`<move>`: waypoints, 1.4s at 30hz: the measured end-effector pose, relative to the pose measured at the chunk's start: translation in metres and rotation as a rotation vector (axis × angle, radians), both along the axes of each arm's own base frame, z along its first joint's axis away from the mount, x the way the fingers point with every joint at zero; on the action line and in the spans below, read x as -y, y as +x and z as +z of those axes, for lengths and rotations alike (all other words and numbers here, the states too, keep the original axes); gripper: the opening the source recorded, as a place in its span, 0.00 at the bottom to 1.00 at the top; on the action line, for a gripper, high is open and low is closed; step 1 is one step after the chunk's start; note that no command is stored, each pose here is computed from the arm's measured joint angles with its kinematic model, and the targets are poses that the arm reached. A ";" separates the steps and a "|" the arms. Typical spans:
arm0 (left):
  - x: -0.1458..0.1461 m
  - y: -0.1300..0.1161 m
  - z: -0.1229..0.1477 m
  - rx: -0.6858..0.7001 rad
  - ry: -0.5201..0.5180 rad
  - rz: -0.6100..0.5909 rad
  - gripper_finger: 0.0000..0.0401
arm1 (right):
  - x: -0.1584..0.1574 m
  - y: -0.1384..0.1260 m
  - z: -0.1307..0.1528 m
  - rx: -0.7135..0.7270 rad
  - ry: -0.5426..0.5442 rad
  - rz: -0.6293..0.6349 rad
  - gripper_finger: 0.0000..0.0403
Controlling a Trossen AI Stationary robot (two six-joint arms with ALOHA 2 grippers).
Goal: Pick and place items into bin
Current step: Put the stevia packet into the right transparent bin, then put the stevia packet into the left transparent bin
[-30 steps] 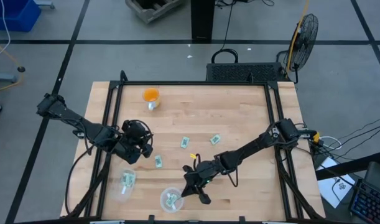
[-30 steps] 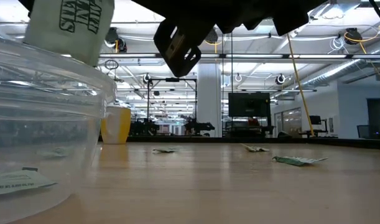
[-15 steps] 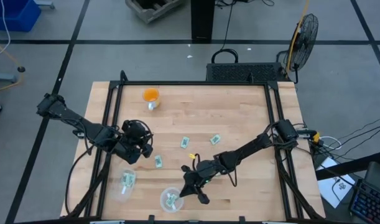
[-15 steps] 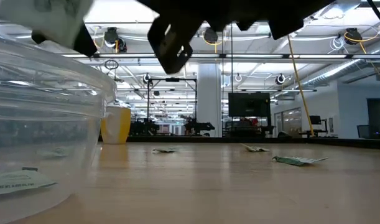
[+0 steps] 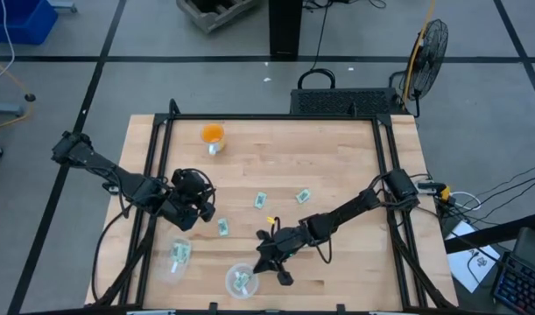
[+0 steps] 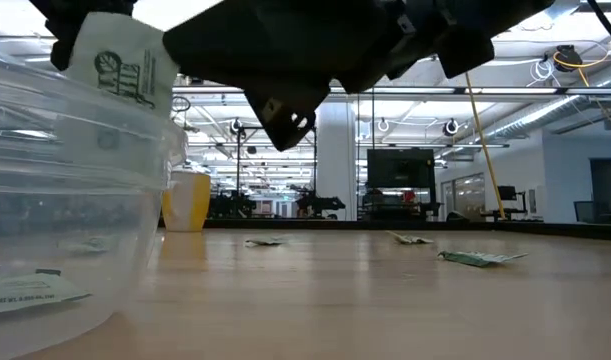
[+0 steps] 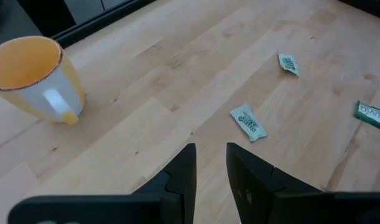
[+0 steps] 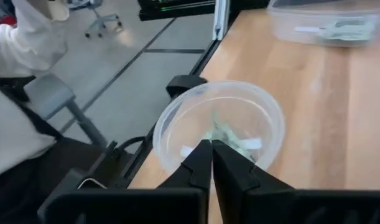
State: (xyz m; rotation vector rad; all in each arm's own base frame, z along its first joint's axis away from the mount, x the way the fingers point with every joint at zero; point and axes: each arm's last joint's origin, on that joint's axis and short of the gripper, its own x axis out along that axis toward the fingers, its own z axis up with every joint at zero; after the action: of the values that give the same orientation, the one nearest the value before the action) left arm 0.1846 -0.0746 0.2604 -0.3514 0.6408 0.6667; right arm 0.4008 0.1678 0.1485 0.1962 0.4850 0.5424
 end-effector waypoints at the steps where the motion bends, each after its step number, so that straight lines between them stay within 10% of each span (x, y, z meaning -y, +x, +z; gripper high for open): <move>1: 0.000 0.000 0.000 0.000 0.000 0.000 0.23 | 0.000 0.000 0.000 0.002 -0.006 -0.011 0.04; 16: 0.000 0.000 0.000 0.019 -0.025 0.027 0.23 | 0.004 0.002 0.003 0.012 0.002 -0.019 0.24; 32: 0.000 0.000 0.000 0.028 -0.044 0.035 0.23 | 0.011 0.000 0.004 -0.015 -0.063 -0.009 0.16; 42: 0.019 0.024 -0.018 -0.023 -0.111 -0.166 0.23 | 0.037 -0.019 0.051 -0.114 -0.113 -0.055 0.05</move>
State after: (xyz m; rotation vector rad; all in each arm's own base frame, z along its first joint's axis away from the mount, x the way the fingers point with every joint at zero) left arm 0.2081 -0.0934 0.2420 -0.3897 0.7221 0.4782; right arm 0.3818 0.1304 0.1999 0.1320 0.6176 0.4502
